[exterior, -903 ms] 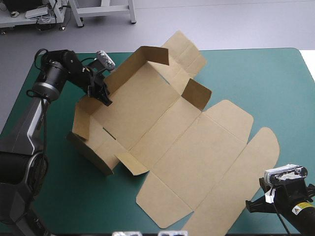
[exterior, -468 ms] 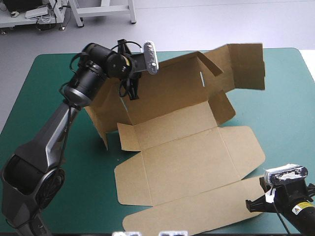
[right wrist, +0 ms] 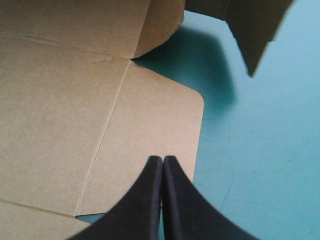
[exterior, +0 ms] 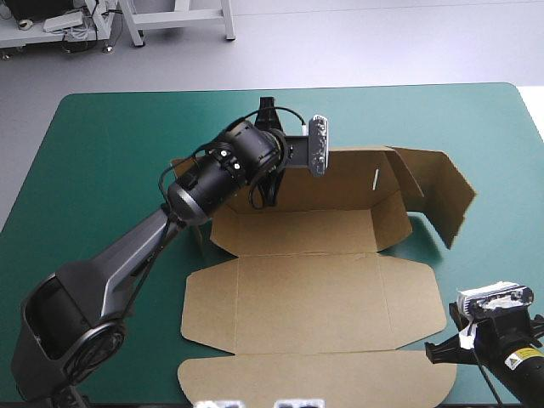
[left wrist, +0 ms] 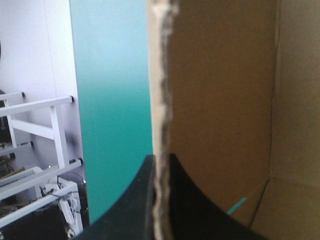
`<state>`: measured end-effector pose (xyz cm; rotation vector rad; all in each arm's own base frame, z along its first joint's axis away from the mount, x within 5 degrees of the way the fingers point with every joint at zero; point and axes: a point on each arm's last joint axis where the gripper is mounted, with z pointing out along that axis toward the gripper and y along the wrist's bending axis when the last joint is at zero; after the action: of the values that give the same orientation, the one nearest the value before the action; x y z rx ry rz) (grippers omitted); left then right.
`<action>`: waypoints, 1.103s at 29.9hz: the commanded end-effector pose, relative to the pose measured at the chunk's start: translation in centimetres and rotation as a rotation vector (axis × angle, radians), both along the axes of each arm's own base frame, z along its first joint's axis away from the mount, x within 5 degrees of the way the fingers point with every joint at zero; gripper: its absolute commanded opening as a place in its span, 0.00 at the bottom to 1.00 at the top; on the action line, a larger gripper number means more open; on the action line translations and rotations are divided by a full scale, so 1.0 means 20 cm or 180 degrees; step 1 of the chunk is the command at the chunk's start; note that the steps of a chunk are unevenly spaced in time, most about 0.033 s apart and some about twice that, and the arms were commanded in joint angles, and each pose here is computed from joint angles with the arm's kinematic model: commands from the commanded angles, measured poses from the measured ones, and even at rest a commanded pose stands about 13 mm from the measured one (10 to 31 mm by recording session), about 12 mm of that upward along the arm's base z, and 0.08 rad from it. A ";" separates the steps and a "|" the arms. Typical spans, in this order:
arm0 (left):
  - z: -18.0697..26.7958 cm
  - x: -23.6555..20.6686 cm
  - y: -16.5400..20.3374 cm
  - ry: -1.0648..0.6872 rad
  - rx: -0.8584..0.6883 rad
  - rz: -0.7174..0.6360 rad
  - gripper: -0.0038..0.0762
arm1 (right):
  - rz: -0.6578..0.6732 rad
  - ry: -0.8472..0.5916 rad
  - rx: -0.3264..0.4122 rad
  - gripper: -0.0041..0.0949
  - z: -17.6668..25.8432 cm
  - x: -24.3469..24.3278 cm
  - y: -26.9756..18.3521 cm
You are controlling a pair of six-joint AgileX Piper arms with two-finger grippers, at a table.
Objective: Fold the box
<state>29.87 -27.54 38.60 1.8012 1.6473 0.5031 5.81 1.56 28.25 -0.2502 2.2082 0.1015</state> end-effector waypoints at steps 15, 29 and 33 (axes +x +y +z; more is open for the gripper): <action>-0.10 -0.36 -0.11 -0.1128 -0.0391 0.0032 0.04 | -0.0339 -0.0509 0.0398 0.02 0.10 0.04 -0.01; -0.24 -0.45 -0.10 -0.1304 -0.0329 0.0022 0.04 | -0.0594 -0.1204 0.0803 0.02 0.57 0.18 -0.03; -0.24 -0.45 -0.10 -0.1309 -0.0331 0.0014 0.04 | -0.0566 -0.1225 0.0773 0.02 0.76 0.33 -0.04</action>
<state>21.39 -29.91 31.52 1.5634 1.4006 0.7564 10.34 0.92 40.07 0.0578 1.8933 0.2065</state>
